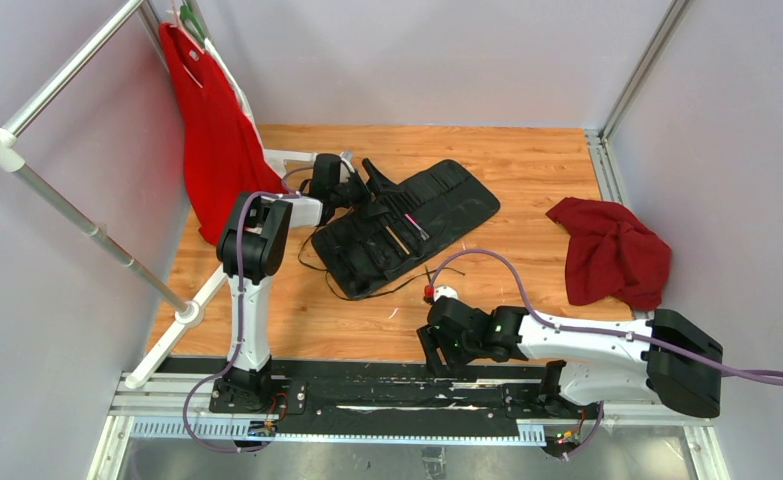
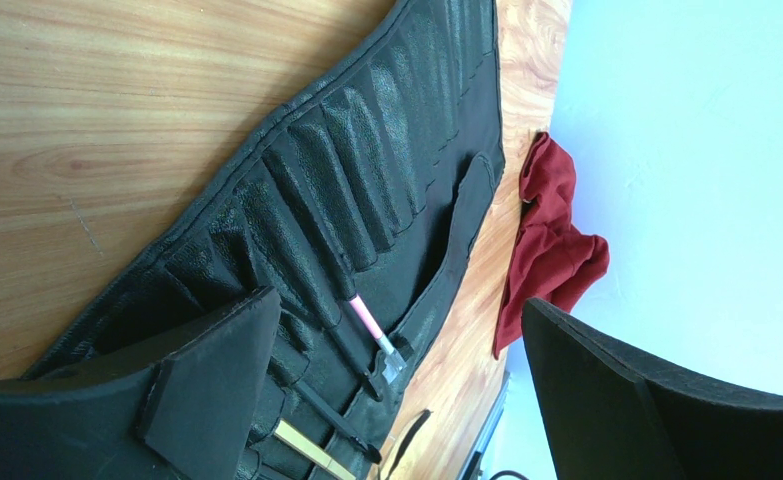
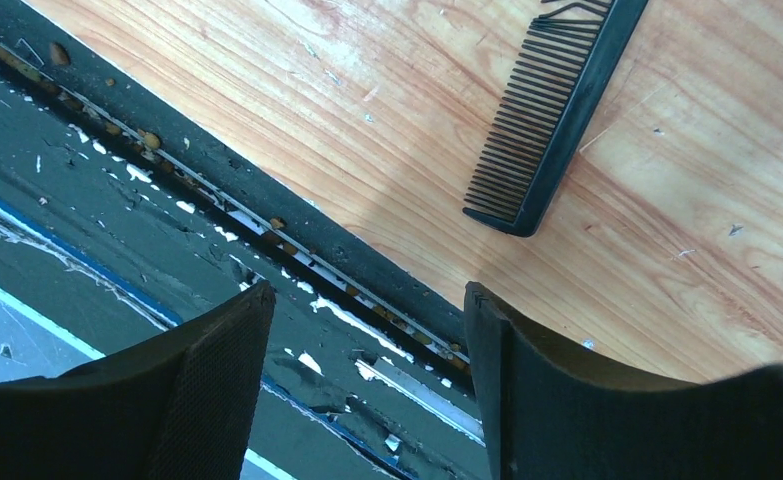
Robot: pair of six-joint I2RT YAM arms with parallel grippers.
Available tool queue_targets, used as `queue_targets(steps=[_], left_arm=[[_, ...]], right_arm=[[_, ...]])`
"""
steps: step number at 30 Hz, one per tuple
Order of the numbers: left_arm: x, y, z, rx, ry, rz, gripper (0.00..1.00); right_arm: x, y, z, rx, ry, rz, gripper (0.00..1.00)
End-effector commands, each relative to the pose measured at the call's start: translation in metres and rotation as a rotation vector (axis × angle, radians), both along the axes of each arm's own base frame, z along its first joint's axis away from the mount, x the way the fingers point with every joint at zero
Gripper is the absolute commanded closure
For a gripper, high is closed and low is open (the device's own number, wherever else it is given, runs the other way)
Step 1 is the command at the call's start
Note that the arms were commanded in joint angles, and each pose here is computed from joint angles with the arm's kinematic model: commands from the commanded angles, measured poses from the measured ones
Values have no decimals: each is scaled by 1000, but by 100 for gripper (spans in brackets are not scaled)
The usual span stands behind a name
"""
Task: Organize the makeup
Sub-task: Move the makeup tool to the center of the board.
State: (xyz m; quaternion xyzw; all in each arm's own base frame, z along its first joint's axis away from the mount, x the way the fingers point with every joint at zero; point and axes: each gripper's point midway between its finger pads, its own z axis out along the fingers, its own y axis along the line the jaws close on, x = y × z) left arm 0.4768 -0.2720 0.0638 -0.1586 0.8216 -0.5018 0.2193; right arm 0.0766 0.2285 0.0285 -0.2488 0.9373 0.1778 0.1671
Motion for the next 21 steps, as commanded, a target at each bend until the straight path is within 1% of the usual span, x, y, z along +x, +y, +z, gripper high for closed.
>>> queue_targets(steps=[1,21], left_arm=[[-11,13,-24,54,91,12,2],[-14,14,-24,57,93,13,2]], right_arm=[[-2,-1,-7,-13,-4,0,30],[13,-9,-19,-51,-28,-21,30]])
